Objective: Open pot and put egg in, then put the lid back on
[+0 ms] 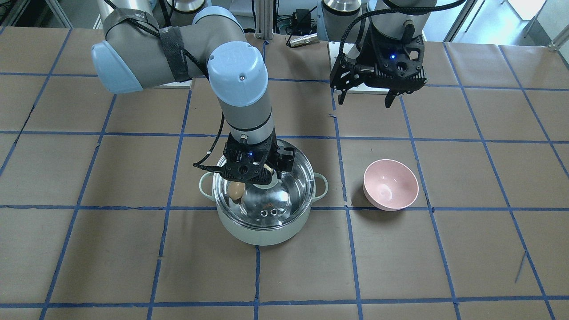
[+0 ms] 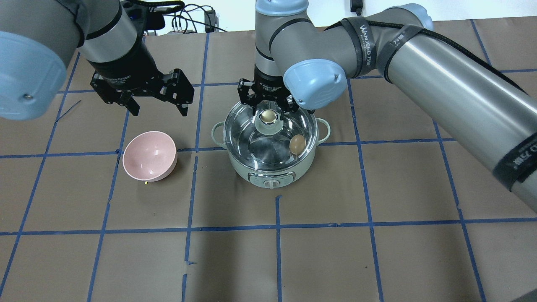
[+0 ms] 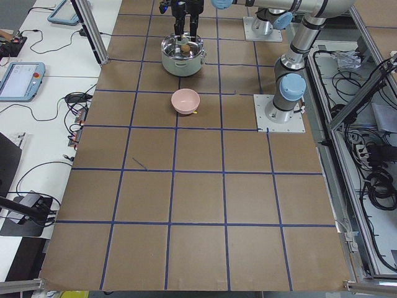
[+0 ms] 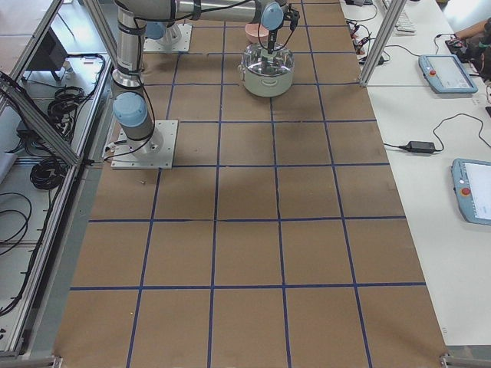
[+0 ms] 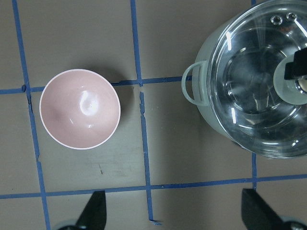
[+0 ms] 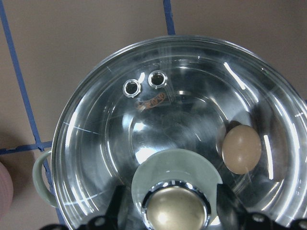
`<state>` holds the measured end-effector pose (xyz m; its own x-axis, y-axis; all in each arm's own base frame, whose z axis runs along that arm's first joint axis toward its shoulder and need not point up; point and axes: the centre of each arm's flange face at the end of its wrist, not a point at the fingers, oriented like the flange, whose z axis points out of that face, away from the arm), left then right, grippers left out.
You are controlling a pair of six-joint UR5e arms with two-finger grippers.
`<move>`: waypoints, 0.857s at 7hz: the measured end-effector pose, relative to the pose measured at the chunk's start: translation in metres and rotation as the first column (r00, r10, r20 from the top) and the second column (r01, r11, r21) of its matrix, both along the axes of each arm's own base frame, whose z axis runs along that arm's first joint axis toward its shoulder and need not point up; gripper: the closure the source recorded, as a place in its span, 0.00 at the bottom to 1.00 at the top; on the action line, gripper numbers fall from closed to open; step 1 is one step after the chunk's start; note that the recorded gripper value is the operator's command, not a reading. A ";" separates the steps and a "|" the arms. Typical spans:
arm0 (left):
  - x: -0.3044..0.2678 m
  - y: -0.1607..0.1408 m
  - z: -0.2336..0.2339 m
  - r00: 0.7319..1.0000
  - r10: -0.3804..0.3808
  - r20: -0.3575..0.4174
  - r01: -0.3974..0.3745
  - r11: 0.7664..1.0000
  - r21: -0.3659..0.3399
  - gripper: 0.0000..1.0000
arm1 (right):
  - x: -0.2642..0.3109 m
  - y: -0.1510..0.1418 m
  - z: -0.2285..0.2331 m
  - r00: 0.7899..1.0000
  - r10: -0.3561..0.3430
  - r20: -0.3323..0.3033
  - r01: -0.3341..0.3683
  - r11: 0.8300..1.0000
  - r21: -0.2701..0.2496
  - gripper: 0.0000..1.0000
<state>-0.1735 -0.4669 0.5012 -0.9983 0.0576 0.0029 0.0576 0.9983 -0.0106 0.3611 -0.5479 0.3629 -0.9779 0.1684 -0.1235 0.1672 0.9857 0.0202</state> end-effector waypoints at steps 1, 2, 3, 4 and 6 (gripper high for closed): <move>0.000 0.000 0.000 1.000 0.000 0.000 0.000 1.000 0.000 0.00 | -0.010 -0.004 0.013 1.000 -0.007 0.006 0.008 1.000 -0.025 0.28; 0.000 0.000 0.000 1.000 0.000 0.000 0.000 1.000 0.000 0.00 | -0.036 -0.008 0.037 1.000 -0.028 0.014 0.029 0.998 -0.062 0.25; 0.000 0.000 -0.001 1.000 0.000 0.001 0.000 1.000 0.001 0.00 | -0.083 -0.013 0.071 0.999 -0.043 0.017 0.045 0.994 -0.101 0.07; 0.000 0.000 -0.001 1.000 0.000 0.002 0.000 1.000 0.002 0.00 | -0.136 -0.011 0.105 0.999 -0.041 0.003 0.041 0.990 -0.133 0.00; 0.000 0.000 -0.001 1.000 -0.001 0.002 0.001 1.000 0.002 0.00 | -0.207 0.007 0.144 0.999 -0.043 -0.031 0.039 0.991 -0.129 0.00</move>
